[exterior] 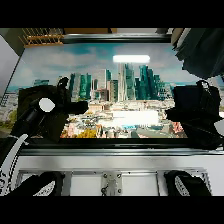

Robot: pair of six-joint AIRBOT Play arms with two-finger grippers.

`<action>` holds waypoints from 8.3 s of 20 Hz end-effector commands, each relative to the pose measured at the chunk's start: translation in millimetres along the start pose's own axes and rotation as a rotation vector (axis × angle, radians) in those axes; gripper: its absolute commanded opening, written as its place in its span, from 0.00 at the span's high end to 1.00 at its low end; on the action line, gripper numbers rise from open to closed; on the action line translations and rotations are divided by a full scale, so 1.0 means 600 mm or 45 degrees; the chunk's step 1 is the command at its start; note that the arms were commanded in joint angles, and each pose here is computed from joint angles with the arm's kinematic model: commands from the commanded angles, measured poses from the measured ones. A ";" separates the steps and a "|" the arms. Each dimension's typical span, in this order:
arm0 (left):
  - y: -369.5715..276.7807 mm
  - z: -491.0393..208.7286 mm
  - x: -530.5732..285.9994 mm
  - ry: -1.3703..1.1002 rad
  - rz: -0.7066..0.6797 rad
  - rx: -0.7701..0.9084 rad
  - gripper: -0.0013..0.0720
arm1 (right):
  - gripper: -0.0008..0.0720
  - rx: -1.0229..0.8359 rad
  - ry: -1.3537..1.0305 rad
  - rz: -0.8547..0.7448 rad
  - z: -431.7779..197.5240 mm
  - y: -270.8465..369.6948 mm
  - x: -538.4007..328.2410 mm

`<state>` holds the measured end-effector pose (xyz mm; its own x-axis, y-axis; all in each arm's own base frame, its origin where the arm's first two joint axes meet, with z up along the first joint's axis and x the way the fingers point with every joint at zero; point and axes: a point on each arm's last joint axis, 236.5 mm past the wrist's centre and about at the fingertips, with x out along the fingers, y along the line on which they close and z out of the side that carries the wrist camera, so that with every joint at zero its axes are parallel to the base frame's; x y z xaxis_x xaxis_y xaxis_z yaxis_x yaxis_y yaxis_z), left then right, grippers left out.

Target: Fold the clothes and pants, and hang the long-sleeved shirts on hangers.

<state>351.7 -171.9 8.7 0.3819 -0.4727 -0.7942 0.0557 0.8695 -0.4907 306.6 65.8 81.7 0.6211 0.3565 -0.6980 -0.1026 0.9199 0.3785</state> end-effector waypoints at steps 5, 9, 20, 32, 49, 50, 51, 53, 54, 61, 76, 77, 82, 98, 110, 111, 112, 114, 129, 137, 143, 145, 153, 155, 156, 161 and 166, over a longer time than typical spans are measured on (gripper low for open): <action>0.000 0.000 0.000 0.001 0.000 0.000 0.96 | 0.96 0.000 0.002 0.001 -0.001 0.000 0.001; 0.000 0.000 0.000 0.001 0.000 0.000 0.96 | 0.96 0.000 0.002 0.001 -0.001 0.000 0.001; 0.099 0.054 -0.050 -0.112 0.098 0.031 0.89 | 0.96 0.001 0.002 0.002 -0.001 0.001 0.001; 0.458 0.035 -0.081 0.148 0.755 0.350 0.05 | 0.96 0.000 0.002 0.001 0.000 0.000 0.001; -0.195 0.002 -0.084 -0.276 -0.091 0.676 0.96 | 0.96 0.077 -0.022 0.080 0.007 0.025 0.000; -0.240 0.000 -0.080 -0.291 -0.146 0.713 0.96 | 0.96 0.107 -0.025 0.115 0.009 0.035 -0.001; -0.274 0.002 -0.071 -0.297 -0.182 0.745 0.96 | 0.96 0.117 -0.035 0.129 0.013 0.040 -0.002; -0.315 0.009 -0.037 -0.266 -0.206 0.778 0.96 | 0.97 -0.012 -0.146 0.067 0.047 0.022 -0.006; -0.326 0.014 -0.015 -0.243 -0.204 0.781 0.93 | 0.97 -0.049 -0.205 0.022 0.066 0.010 -0.009; -0.194 0.048 0.034 0.057 0.017 0.359 0.05 | 0.96 -0.057 -0.229 -0.046 0.075 -0.017 -0.014; -0.024 -0.284 0.086 0.374 0.083 -0.148 0.05 | 0.96 -0.033 -0.141 -0.016 0.047 -0.008 -0.010; -0.021 -0.288 0.093 0.394 0.089 -0.175 0.05 | 0.96 -0.031 -0.141 -0.013 0.048 -0.008 -0.010; -0.036 -0.300 0.129 0.471 0.113 -0.163 0.05 | 0.96 -0.013 -0.141 -0.012 0.048 -0.008 -0.010; -0.032 -0.191 0.059 0.264 0.024 -0.150 0.96 | 0.02 0.746 0.507 -0.071 -0.197 -0.070 0.184; -0.031 -0.189 0.059 0.261 0.023 -0.149 0.96 | 0.70 0.624 0.343 0.033 -0.176 -0.003 0.290; -0.031 -0.189 0.058 0.261 0.023 -0.150 0.96 | 0.87 0.560 0.333 0.043 -0.170 -0.003 0.289; -0.034 -0.181 0.053 0.244 0.018 -0.142 0.96 | 0.87 0.485 0.321 0.062 -0.158 -0.001 0.283; -0.054 -0.133 0.010 0.149 -0.004 -0.076 0.96 | 0.97 0.316 0.271 0.098 -0.098 0.010 0.250; -0.376 -0.059 -0.586 -0.686 -0.855 0.194 0.96 | 0.97 -0.375 -0.915 0.441 0.294 0.334 -0.450; -0.212 -0.053 -0.256 -0.333 -0.392 -0.259 0.96 | 0.97 -0.060 -0.280 0.389 0.284 0.261 -0.155; -0.026 0.141 -0.063 -0.396 -0.086 -0.365 0.96 | 0.97 0.009 -0.015 0.149 0.267 0.148 0.184; 0.002 0.176 -0.008 -0.292 -0.078 -0.414 0.96 | 0.97 0.044 -0.050 0.142 0.279 0.135 0.221; 0.065 0.147 0.025 -0.082 -0.024 -0.379 0.96 | 0.97 -0.105 0.157 0.086 0.188 0.125 0.219; 0.088 0.100 0.033 -0.064 0.008 -0.414 0.96 | 0.97 -0.118 0.256 0.059 0.115 0.114 0.225; 0.101 0.074 0.041 -0.046 0.026 -0.426 0.96 | 0.97 -0.114 0.304 0.049 0.076 0.107 0.227; 0.134 -0.048 0.082 0.120 0.087 -0.482 0.96 | 0.97 -0.073 0.493 -0.012 -0.099 0.063 0.263; 0.101 -0.091 0.101 0.200 0.079 -0.408 0.96 | 0.97 -0.072 0.503 -0.037 -0.135 0.047 0.275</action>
<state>341.5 -143.4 -82.6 0.2633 -0.4472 -0.8548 -0.2832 0.8112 -0.5117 352.4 164.4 -59.2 0.2868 0.3624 -0.8868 -0.1466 0.9314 0.3332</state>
